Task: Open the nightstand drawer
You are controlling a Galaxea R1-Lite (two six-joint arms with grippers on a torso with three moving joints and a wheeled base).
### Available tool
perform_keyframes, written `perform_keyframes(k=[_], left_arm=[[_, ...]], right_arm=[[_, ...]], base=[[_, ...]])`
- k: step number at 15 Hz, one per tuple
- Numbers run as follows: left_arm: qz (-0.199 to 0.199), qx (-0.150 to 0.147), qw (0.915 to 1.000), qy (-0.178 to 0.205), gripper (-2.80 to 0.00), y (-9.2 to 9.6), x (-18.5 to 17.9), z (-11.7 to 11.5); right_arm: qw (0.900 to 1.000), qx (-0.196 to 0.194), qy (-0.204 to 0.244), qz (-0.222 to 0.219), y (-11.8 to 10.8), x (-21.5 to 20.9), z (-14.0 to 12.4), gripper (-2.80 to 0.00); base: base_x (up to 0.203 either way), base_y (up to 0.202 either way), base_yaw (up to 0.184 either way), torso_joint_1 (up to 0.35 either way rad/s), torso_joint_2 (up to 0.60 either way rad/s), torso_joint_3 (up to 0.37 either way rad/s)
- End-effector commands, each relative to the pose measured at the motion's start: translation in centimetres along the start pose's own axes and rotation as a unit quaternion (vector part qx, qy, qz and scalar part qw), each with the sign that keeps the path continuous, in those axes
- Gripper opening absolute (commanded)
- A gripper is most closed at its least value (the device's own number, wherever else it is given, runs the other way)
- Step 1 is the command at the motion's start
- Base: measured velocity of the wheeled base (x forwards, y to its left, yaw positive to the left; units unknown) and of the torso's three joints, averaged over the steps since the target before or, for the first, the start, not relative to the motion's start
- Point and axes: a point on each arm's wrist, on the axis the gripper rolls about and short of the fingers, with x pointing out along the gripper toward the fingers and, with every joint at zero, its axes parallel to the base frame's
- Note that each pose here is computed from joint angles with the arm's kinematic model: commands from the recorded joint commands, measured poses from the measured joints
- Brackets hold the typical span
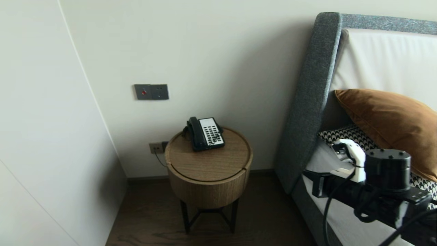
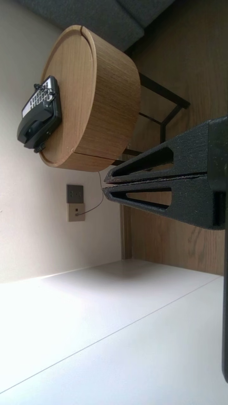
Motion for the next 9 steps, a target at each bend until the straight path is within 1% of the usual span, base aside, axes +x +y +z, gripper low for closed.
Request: perform_keyframes(k=[1,3,6,7,9], left_arm=[[0.000,0.000,1.0000,0.000,-2.80,0.0,0.0,0.0],[0.000,0.000,1.0000,0.000,-2.80,0.0,0.0,0.0],[0.000,0.000,1.0000,0.001,-2.80,0.0,0.0,0.0],[0.000,0.000,1.0000,0.000,-2.80,0.0,0.0,0.0],[0.000,0.000,1.0000,-0.001,-2.80,0.0,0.0,0.0]], right_arm=[[0.999,0.008,-0.046,-0.005,-0.4,-4.6,1.4,-2.80],[0.999,0.019,-0.045,-0.006,-0.9,-7.9,0.6,-2.80],[0.998,0.036,-0.041,-0.012,-2.1,-12.2,-1.5,-2.80],[0.999,0.038,-0.037,-0.014,-2.2,-13.4,-2.3,-2.80],[0.999,0.034,-0.024,-0.030,-2.5,-15.3,-4.0,-2.80]], base=[[0.000,0.000,0.000,0.000,0.00,0.000],[0.000,0.000,0.000,0.000,0.00,0.000],[0.000,0.000,0.000,0.000,0.00,0.000],[0.000,0.000,0.000,0.000,0.00,0.000],[0.000,0.000,0.000,0.000,0.00,0.000]])
